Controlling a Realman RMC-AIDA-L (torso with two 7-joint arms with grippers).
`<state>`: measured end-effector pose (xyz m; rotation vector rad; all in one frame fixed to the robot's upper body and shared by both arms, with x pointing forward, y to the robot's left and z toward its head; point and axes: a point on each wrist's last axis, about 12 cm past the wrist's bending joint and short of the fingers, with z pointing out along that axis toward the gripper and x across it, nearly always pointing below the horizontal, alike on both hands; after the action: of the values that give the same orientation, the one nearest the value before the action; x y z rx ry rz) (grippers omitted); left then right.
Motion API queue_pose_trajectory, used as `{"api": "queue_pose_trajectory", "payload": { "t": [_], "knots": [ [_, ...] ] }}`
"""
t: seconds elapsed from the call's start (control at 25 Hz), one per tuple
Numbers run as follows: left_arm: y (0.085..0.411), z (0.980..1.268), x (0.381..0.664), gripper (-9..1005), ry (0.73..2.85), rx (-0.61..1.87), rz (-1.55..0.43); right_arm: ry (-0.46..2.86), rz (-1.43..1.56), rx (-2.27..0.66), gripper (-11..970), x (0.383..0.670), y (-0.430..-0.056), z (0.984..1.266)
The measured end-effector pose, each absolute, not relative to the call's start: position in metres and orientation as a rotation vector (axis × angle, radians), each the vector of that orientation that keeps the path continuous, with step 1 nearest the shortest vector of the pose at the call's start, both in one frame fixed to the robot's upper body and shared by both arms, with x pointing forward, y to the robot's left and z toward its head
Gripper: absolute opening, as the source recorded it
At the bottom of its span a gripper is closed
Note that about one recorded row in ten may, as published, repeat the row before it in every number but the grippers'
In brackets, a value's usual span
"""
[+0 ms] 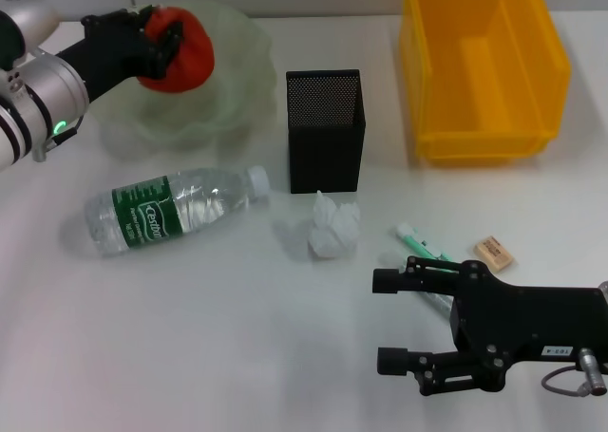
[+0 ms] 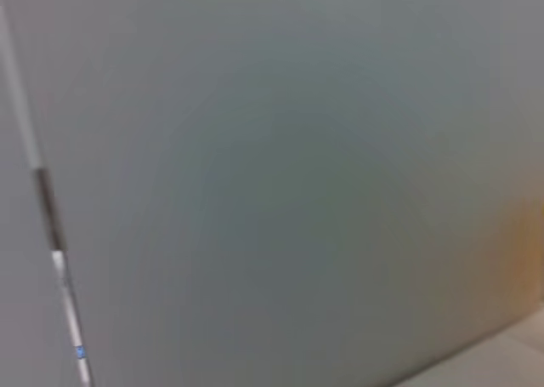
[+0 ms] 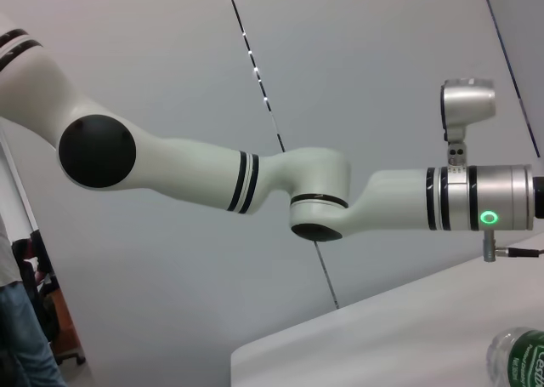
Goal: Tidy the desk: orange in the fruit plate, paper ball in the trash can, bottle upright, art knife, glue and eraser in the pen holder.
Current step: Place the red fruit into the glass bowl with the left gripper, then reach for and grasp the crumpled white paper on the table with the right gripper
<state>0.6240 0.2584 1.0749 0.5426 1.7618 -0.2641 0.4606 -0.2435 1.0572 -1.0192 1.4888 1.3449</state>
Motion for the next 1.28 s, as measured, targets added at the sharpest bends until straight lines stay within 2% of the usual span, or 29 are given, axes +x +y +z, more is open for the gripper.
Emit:
{"api": "queue_pose_trajectory", "payload": {
  "t": [0.24,0.44,0.56,0.64,0.68,0.72,0.88,1.08,1.28],
  "knots": [
    [0.258,1.075,0.619,325,1.742,0.547,-0.295,1.491,1.347,-1.015,832,0.459,-0.245,1.057],
    [0.256,1.074,0.615,565,1.728,0.547,-0.347,1.492,1.348,-1.014,831,0.459,-0.245,1.056],
    [0.253,1.08,0.603,718,1.654,0.56,-0.487,1.486,1.353,-1.013,831,0.458,-0.245,1.057],
    [0.252,1.088,0.59,714,1.574,0.573,-0.614,1.479,1.356,-1.004,831,0.458,-0.245,1.058],
    [0.252,1.088,0.59,713,1.574,0.573,-0.614,1.478,1.356,-0.998,831,0.457,-0.246,1.058],
    [0.255,1.095,0.575,711,1.505,0.577,-0.714,1.478,1.355,-0.99,831,0.457,-0.246,1.057],
    [0.259,1.108,0.55,709,1.386,0.649,-0.88,1.481,1.347,-0.963,832,0.454,-0.25,1.057],
    [0.261,1.119,0.507,709,1.246,0.931,-1.166,1.482,1.317,-0.932,832,0.453,-0.257,1.057],
    [0.258,1.108,0.485,709,1.295,1.081,-1.331,1.484,1.282,-0.891,831,0.457,-0.263,1.06]
  ]
}}
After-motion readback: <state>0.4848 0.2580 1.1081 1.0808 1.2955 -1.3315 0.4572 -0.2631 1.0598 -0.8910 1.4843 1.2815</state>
